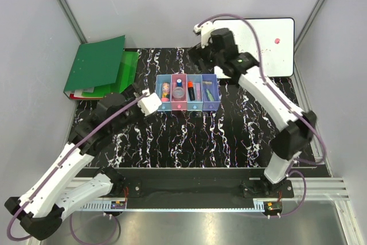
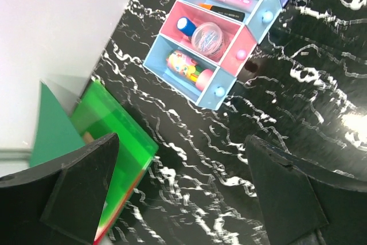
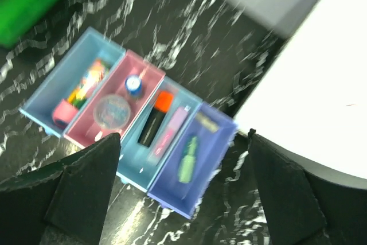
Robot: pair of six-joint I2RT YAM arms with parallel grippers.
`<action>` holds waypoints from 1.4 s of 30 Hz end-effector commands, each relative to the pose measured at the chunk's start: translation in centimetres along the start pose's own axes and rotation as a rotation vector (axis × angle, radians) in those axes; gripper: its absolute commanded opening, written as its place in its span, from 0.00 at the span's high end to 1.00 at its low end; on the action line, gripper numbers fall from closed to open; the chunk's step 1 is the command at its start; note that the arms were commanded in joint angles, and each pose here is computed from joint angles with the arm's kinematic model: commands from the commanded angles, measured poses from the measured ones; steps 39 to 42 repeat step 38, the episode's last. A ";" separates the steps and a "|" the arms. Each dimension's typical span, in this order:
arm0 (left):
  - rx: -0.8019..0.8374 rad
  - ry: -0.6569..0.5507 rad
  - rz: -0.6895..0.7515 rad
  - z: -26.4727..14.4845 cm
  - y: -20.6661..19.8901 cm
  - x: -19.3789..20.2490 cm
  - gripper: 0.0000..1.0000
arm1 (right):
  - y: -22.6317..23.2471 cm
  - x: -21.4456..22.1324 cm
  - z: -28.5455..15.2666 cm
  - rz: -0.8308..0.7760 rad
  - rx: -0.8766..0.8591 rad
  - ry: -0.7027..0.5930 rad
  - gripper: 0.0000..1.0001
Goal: Sort the stationery into containers
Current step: Place the pen in the storage box, then reset both arms
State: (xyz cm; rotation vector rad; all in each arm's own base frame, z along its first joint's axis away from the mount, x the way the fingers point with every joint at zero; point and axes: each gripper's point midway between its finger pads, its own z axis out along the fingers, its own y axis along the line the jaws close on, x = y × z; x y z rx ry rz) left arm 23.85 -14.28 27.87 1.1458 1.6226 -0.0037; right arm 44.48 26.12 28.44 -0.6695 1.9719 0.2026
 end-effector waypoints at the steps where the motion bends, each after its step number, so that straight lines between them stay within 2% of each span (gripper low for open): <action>1: -0.172 -0.021 -0.178 0.4 3.6 -1.9 0.01 | -3.4 -3.7 -6.0 -0.040 0.147 -0.109 0.00; 4: -0.283 0.055 -0.308 0.8 5.2 -0.9 0.01 | -5.8 -1.7 -8.7 -0.096 0.275 -0.056 0.00; 6: -0.303 0.091 -0.335 0.5 5.4 -0.2 0.01 | -7.0 -0.3 -10.5 -0.180 0.330 -0.002 0.00; 8: -0.320 0.088 -0.379 0.0 5.6 -0.1 0.01 | -8.1 2.5 -11.7 -0.227 0.394 0.106 0.00; 11: -0.319 0.066 -0.396 -1.1 5.6 -0.1 0.01 | -8.4 5.2 -13.5 -0.258 0.403 0.180 0.00; 12: -0.331 0.065 -0.398 -1.6 5.6 0.2 0.01 | -8.5 5.1 -14.7 -0.259 0.411 0.158 0.00; 17: -0.360 0.062 -0.359 -2.8 5.7 1.1 0.01 | -9.8 6.6 -16.1 -0.305 0.485 0.205 0.00; 19: -0.371 0.057 -0.368 -3.2 5.8 1.1 0.01 | -9.0 6.7 -16.7 -0.314 0.417 0.220 0.00; 20: -0.374 0.057 -0.370 -3.3 5.9 1.1 0.01 | -6.8 6.6 -16.2 -0.274 0.291 0.190 0.00; 21: -0.377 0.054 -0.375 -3.4 5.9 1.1 0.01 | -6.2 6.1 -16.5 -0.244 0.260 0.162 0.00; 25: -0.388 0.049 -0.421 -3.8 5.9 1.2 0.01 | -4.7 5.5 -17.7 -0.027 0.230 0.098 0.00; 28: -0.408 0.052 -0.444 -4.1 6.1 1.4 0.01 | -4.2 5.4 -18.8 0.044 0.215 0.064 0.00; 42: -0.414 0.061 -0.463 -4.2 5.8 2.2 0.01 | -3.0 5.5 -20.5 0.080 0.156 0.025 0.00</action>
